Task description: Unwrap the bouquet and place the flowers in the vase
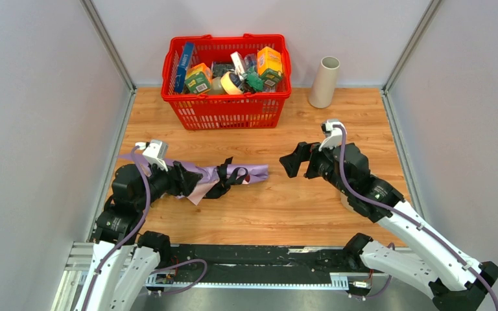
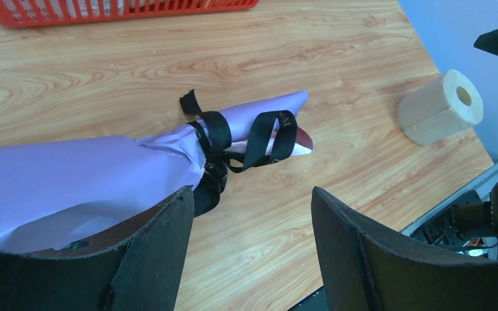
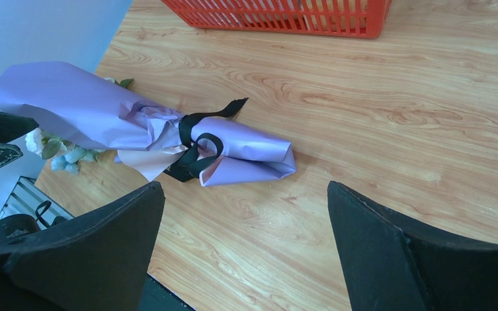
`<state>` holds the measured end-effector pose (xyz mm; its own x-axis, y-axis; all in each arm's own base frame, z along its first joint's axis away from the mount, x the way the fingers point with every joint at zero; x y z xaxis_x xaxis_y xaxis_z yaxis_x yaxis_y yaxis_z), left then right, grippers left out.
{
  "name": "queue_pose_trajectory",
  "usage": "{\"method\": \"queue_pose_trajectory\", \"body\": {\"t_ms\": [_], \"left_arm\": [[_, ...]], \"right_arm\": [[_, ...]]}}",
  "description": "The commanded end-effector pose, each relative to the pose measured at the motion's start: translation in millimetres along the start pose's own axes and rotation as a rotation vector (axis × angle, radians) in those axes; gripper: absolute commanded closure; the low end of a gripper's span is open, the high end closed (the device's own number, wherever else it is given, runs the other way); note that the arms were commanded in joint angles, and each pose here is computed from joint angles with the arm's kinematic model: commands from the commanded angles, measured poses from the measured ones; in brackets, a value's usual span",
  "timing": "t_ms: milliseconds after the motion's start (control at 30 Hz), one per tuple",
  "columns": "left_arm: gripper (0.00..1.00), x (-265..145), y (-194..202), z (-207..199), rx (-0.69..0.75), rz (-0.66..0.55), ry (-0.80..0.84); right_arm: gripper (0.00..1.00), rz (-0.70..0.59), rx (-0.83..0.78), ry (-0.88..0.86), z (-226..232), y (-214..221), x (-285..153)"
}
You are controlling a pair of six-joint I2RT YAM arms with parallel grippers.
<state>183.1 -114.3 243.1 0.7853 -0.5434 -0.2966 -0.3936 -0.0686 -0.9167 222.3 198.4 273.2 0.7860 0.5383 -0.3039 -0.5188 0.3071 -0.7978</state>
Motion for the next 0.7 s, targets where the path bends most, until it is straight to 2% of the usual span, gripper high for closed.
{"method": "queue_pose_trajectory", "body": {"t_ms": [0,300,433,567,667], "left_arm": [[0.25,-2.4,-11.9,-3.1,0.004,-0.042,0.006],[0.26,-3.8,-10.8,0.9,-0.008,-0.036,-0.025],[0.28,-9.7,-13.0,12.0,-0.03,-0.063,-0.108],[0.29,-16.3,-13.7,26.4,-0.052,-0.08,-0.209],[0.29,-18.9,-14.3,35.7,-0.068,-0.094,-0.27]], "right_arm": [[0.0,-0.046,0.028,-0.046,13.9,-17.6,-8.3],[0.0,-0.048,0.06,-0.003,9.2,-15.0,12.3],[0.0,-0.067,0.026,0.011,10.2,-19.3,34.7],[0.01,-0.001,-0.06,-0.082,21.8,0.9,71.5],[0.09,0.101,-0.068,-0.212,43.5,26.0,94.4]]}}
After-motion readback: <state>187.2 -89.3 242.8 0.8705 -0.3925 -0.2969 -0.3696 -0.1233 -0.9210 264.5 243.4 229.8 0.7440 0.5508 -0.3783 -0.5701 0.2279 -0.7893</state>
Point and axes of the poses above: each gripper's point midway between its finger pads, its own x axis out along the fingers, its own z axis along the line the jaws close on, y = z × x, the point moved 1 cm from there along -x, back along the fingers, and after that the axes turned 8 degrees about x, right-handed, at the moved point
